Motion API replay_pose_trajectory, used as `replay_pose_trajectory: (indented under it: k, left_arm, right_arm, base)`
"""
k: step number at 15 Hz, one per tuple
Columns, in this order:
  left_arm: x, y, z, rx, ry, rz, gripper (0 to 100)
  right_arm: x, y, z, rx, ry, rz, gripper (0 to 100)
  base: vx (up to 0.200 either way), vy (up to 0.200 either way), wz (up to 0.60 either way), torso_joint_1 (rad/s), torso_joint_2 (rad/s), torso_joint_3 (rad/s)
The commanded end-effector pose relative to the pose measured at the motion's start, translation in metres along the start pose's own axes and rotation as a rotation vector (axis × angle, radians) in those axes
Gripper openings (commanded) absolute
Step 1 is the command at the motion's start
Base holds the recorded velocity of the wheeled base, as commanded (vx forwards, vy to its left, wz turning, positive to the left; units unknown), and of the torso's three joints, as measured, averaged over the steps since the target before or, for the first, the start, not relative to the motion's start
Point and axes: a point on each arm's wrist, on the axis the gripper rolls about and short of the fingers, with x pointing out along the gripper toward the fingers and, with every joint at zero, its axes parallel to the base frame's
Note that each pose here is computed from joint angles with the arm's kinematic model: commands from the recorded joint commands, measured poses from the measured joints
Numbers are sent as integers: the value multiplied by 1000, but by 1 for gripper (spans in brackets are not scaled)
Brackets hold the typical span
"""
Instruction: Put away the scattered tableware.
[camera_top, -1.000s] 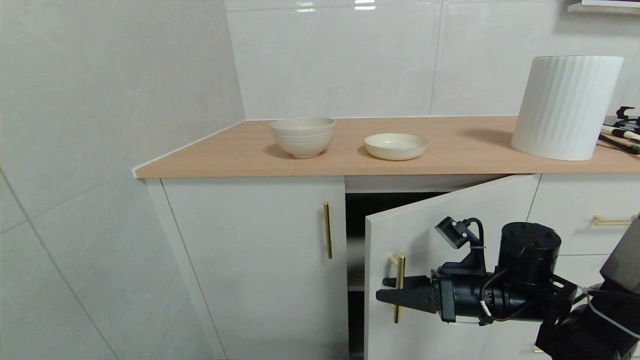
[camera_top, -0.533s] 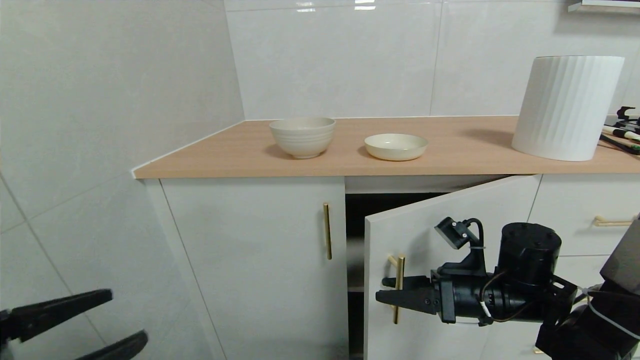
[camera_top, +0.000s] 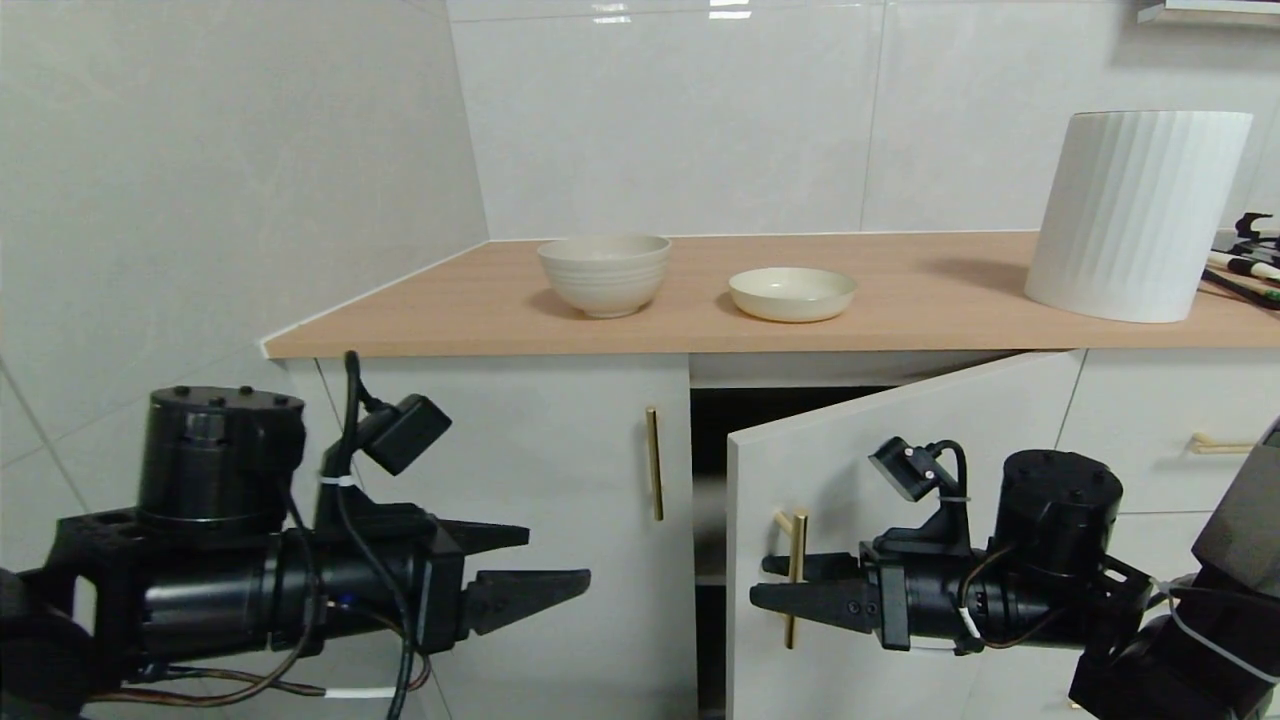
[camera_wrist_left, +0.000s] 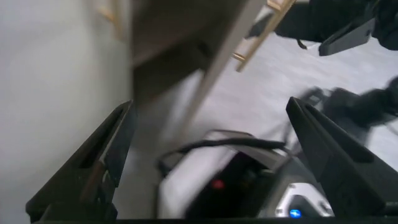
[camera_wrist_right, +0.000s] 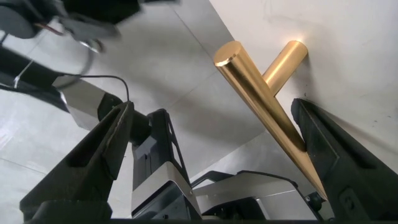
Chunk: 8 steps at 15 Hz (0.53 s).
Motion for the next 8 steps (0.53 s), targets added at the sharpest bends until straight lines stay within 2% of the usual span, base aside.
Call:
replay_pose_trajectory:
  k: [1,4,5,7,8]
  left_arm:
    - [26,6,-15,-50,91,-24,100]
    - [41,-4,-18,-78,125,-68,100]
    - [47,-3,-19,-79,127,-75,0]
    - [63,4,-19,-59,96,-85,0]
    - [74,9,-18,-67,69,-86,0]
  right_arm:
    - [1,-3,-4,17,12,-8,100]
    - [2,-6,-6,25,19,-12,100]
    - [2,-7,-6,27,19,-15,100]
    - [2,-8,-7,28,20,-15,100]
    - [3,-8,-7,31,23,-15,100]
  base:
    - [0,0,0,0,0,0]
    - [0,0,0,0,0,0]
    - [0,0,0,0,0,0]
    - [0,0,0,0,0,0]
    - [0,0,0,0,0,0]
